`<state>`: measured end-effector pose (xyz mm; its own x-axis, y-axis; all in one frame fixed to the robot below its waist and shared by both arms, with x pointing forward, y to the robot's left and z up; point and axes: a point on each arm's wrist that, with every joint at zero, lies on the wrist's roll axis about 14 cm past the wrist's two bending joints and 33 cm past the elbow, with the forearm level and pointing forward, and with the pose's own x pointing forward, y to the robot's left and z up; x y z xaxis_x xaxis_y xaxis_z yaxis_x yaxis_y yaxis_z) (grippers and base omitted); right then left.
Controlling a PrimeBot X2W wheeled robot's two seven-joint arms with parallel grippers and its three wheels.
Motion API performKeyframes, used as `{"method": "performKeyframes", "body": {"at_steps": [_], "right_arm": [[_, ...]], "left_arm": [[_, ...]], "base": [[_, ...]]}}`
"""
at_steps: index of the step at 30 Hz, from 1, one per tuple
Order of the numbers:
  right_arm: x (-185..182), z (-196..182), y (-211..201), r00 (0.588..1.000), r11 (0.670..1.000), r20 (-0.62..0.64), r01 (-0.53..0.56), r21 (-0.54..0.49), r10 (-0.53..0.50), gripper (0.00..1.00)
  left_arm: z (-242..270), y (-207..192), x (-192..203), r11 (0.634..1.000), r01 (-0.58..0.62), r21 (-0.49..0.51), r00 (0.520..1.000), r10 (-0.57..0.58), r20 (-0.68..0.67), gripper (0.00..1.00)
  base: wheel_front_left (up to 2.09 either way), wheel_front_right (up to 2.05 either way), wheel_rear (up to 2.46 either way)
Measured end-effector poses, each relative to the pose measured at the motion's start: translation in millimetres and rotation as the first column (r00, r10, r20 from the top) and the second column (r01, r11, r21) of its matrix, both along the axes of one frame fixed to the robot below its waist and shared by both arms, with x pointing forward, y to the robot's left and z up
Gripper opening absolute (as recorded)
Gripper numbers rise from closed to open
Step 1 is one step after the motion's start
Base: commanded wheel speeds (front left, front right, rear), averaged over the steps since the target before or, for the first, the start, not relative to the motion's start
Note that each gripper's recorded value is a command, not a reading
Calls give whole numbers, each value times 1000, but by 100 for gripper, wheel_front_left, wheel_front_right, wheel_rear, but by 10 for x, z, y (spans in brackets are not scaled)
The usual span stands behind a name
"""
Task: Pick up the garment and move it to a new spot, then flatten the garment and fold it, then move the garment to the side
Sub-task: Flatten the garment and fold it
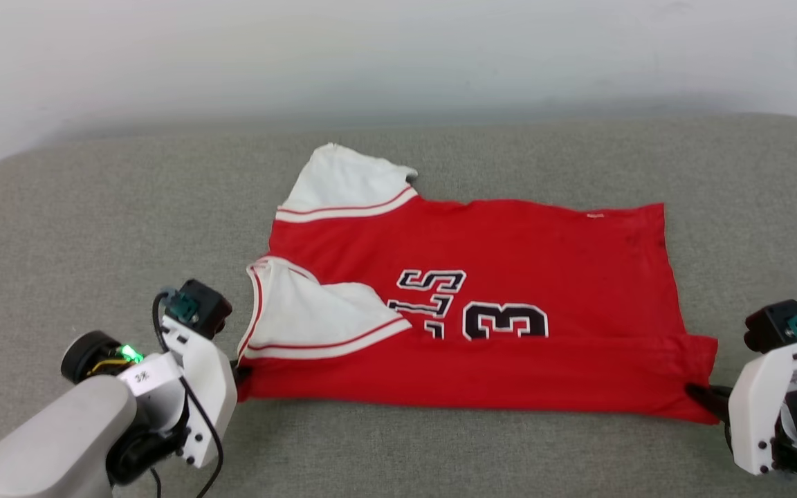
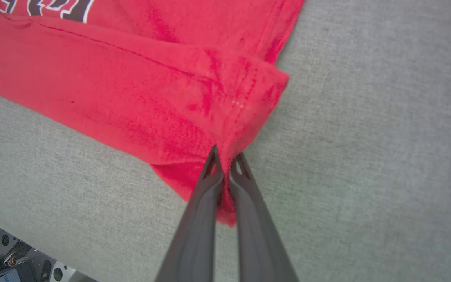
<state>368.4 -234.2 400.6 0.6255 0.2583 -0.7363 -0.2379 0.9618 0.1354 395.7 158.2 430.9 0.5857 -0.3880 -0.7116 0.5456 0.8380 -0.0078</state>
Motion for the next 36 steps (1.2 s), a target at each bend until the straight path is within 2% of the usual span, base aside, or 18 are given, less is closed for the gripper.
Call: {"method": "performKeyframes", "body": {"at_steps": [8,15,31,32,33,34,35,36], "right_arm": [[-199,160,-57,999,1000,47,-15,6,15,0],[-386,161,-141,999,1000,33,-10,6,10,0],[-518,-231,-74,996,1000,-88,26,14,-25,0],[-517,-235,-74,996,999,-84,31,16,-29,19],[-510,-228,-67,997,999,-75,34,21,-32,53],[-493,-208,-64,998,999,-59,38,25,-37,100],[-474,-183,-65,998,999,-40,44,30,-43,100],[-461,-161,-70,999,998,-24,47,30,-46,100]], "left_arm": [[54,70,-313,1000,-17,-6,1000,17,1,0],[-56,58,-590,1000,-27,-16,998,26,-54,0],[-487,133,-715,998,-69,10,979,69,-192,0],[-490,133,-713,997,-72,9,979,72,-190,0],[-482,132,-706,997,-77,5,980,77,-184,26],[-468,136,-695,997,-82,0,981,81,-174,85],[-449,144,-684,996,-86,-1,983,84,-163,100],[-426,161,-669,996,-89,0,985,88,-148,100]], "base": [[0,0,0],[0,0,0],[0,0,0],[0,0,0],[0,0,0],[0,0,0],[0,0,0],[0,0,0]]}}
